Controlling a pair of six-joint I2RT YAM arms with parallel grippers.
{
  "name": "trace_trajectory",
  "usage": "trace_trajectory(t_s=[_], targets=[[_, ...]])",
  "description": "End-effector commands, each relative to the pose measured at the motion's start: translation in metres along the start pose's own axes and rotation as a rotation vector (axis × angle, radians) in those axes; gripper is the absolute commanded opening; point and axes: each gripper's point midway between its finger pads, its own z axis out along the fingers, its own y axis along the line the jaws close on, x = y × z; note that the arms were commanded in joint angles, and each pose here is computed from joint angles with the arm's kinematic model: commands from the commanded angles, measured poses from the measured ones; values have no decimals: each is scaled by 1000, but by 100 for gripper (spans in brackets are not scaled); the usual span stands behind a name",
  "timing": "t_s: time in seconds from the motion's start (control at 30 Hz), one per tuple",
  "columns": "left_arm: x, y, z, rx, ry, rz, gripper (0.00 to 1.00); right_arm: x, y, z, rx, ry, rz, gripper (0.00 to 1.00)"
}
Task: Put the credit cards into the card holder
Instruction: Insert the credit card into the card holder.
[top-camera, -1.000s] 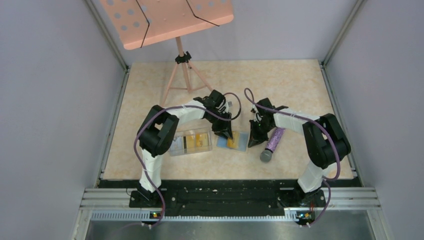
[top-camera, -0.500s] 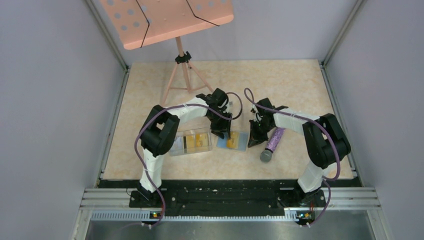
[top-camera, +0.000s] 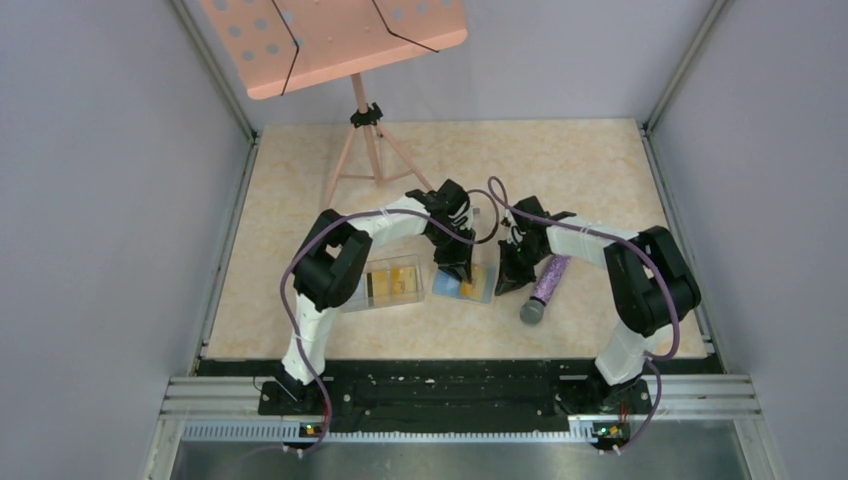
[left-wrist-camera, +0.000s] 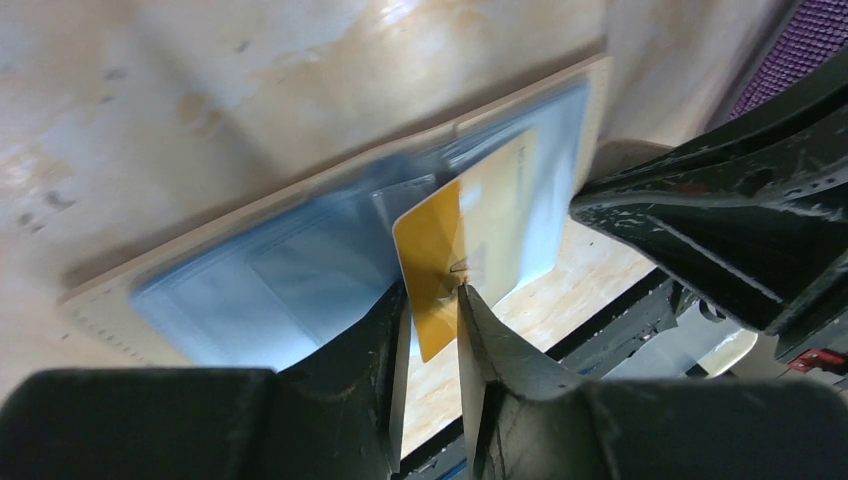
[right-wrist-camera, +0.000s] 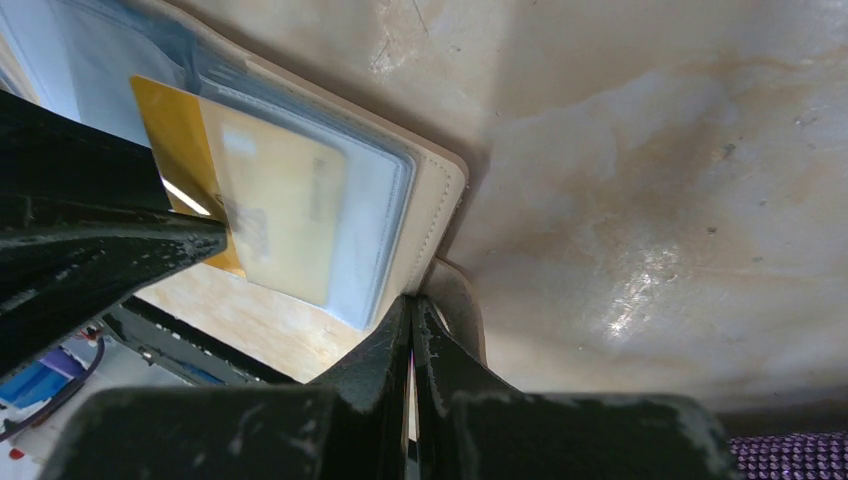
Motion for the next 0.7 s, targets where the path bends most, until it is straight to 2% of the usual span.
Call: trace_trajectory(t_s=[0.0, 0.23, 0.43, 0.67], targets=[[-7, -26, 3, 69, 0, 39, 27, -8, 5, 2, -20, -17, -23, 0], [-7, -50, 8, 118, 18, 64, 26, -10, 7, 0, -22, -26, -26, 0], [-5, -38, -5, 15, 2, 107, 44, -11, 7, -3, -17, -34, -31, 0], [-9, -23, -31, -108, -61, 127, 54, -18, 15, -13, -35, -62, -54, 0]])
